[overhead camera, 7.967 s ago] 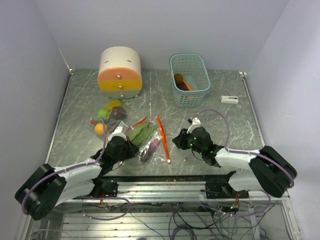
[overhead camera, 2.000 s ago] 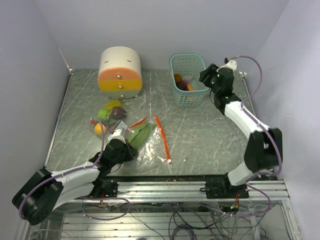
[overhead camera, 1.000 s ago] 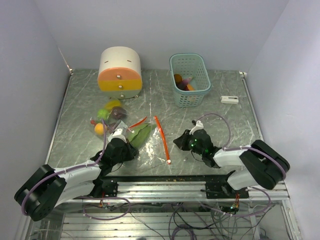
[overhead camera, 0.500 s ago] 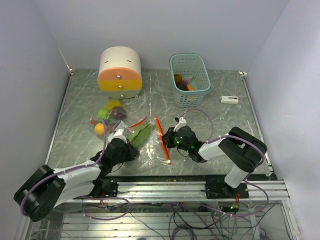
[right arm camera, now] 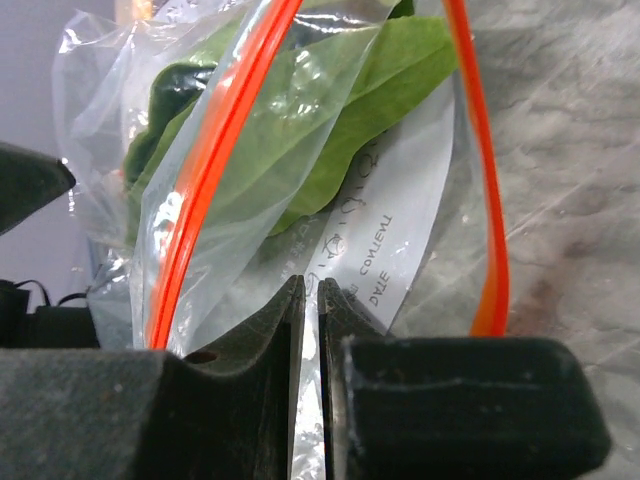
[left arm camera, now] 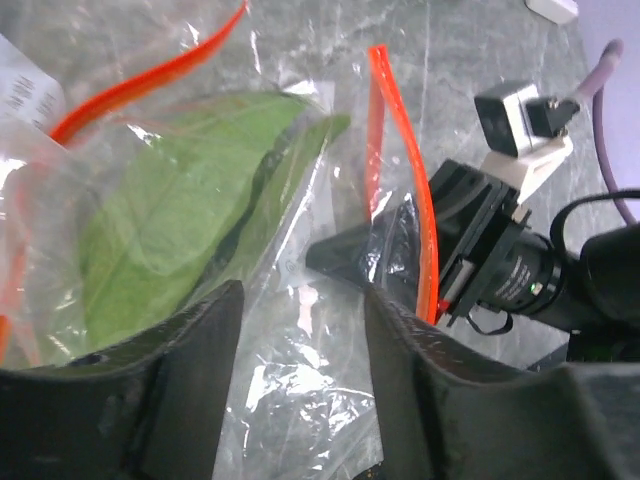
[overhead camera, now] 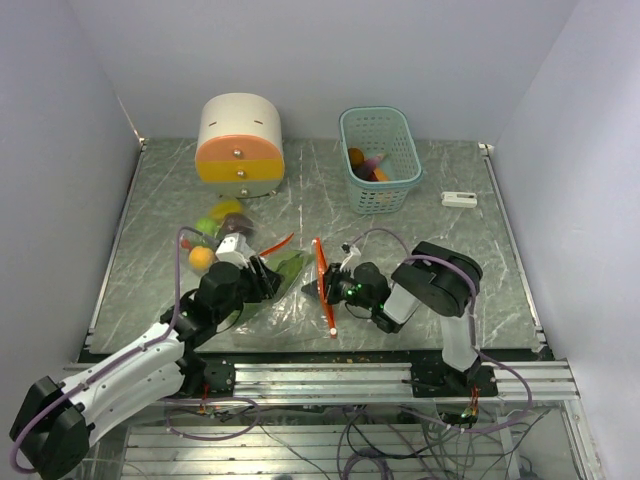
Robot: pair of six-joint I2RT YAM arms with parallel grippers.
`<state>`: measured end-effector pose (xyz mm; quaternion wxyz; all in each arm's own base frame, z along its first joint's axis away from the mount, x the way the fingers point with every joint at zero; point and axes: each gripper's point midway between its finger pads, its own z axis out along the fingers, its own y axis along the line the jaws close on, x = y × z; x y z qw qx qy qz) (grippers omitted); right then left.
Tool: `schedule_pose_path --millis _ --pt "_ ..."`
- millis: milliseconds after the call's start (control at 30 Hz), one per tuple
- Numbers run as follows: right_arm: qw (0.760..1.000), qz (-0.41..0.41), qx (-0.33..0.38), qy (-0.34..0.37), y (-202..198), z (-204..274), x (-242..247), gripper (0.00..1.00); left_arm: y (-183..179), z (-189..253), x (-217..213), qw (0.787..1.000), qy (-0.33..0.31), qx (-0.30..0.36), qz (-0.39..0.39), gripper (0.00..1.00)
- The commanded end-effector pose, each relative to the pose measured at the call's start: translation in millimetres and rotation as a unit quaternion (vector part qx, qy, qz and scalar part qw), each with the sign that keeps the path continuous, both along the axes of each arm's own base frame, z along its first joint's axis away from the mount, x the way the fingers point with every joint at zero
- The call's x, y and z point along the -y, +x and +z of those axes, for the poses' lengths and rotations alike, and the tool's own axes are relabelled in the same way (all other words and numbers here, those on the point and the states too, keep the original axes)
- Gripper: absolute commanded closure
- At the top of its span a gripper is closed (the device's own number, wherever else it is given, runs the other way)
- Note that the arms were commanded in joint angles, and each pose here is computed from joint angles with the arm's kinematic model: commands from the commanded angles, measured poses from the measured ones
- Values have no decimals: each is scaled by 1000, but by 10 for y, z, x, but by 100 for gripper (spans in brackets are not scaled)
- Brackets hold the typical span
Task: Open the zip-top bag and remove the fake food
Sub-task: Pick up the fake vegetable from the zipper food storage bag.
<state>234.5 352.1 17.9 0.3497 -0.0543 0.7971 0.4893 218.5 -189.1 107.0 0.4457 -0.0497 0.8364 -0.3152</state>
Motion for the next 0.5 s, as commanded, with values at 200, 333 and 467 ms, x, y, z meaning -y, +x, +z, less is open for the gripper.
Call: schedule_pose_path --millis 200,333,467 --pt "997 23 24 73 -134 210 -69 80 5 -326 -548 988 113 -37 103 24" --pt "996 24 26 77 -144 224 -71 79 16 -377 -617 984 127 -42 118 7" --pt "996 30 23 85 -165 227 -95 78 57 -391 -561 985 128 -38 109 2"
